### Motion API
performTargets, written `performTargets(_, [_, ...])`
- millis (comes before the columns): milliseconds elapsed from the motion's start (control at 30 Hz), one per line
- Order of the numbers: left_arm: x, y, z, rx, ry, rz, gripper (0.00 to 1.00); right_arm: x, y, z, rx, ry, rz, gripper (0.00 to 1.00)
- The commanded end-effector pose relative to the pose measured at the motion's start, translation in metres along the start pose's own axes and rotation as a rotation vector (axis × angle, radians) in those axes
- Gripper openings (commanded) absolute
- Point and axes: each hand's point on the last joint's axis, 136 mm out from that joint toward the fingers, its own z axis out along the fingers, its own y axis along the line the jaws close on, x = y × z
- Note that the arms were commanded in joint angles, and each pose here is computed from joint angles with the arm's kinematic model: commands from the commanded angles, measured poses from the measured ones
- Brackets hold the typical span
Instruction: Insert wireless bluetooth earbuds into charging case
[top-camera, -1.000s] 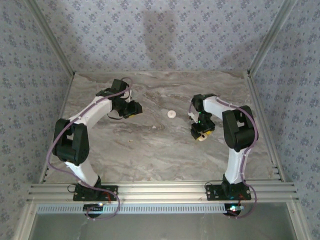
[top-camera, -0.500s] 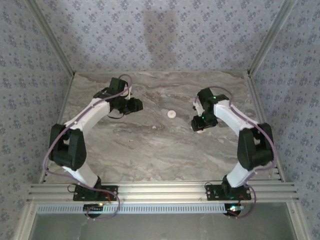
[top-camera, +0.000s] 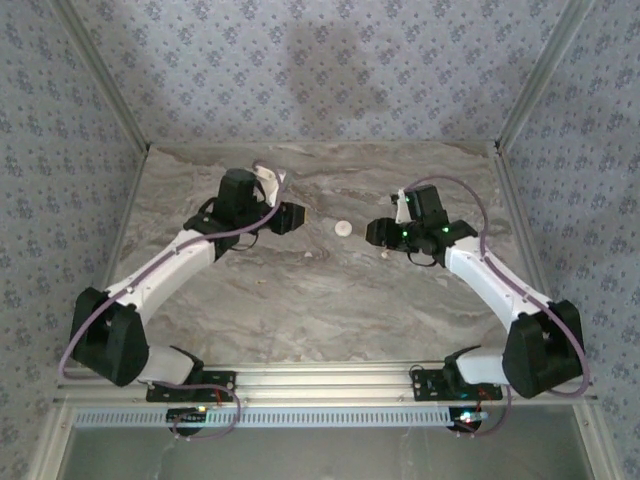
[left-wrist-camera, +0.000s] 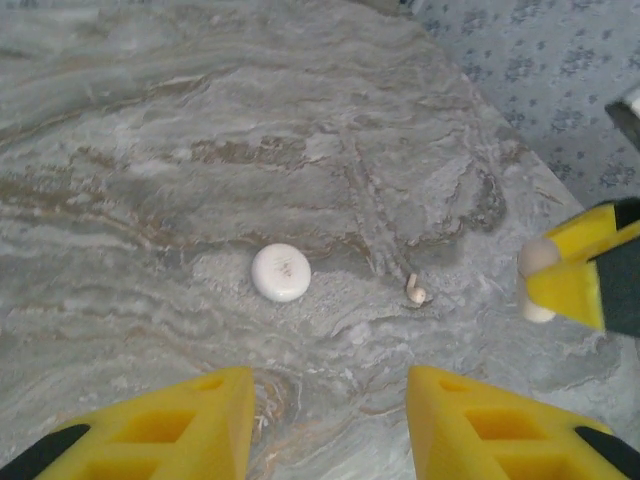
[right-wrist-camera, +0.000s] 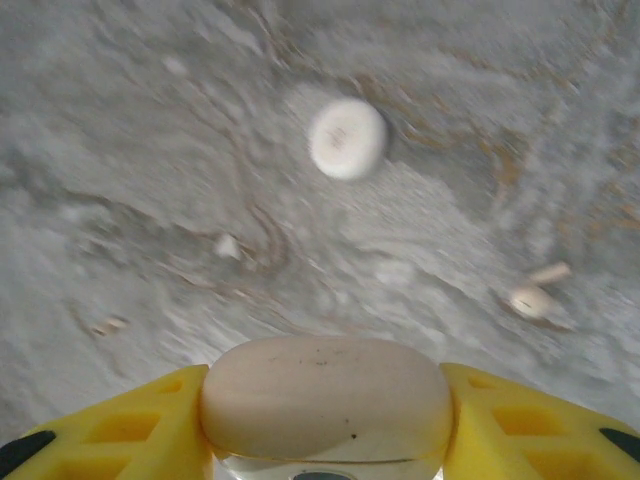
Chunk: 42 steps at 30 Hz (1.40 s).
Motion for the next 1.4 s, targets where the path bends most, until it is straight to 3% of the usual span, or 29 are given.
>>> performTargets(0, [-0.029, -0.028, -0.012, 0.086, -0.178, 0.198, 0.45, -0.027, 0.033, -0.015, -0.140, -0.137, 0.071, 0.52])
performTargets(300, [-0.019, -0.065, -0.020, 0.172, -0.272, 0.411, 0.46, -0.046, 0.067, -0.036, -0.308, -0.282, 0.166, 0.52])
performTargets(600, [-0.013, -0.084, -0.018, 0.250, -0.333, 0.463, 0.46, -0.055, 0.091, -0.051, -0.451, -0.367, 0.244, 0.51])
performTargets(1133, [-0.012, -0.116, -0.014, 0.361, -0.338, 0.559, 0.46, -0.030, 0.139, -0.044, -0.587, -0.259, 0.187, 0.52])
performTargets(1367, [-0.017, -0.115, -0.015, 0.342, -0.351, 0.547, 0.46, -0.019, 0.149, -0.043, -0.615, -0.213, 0.157, 0.52])
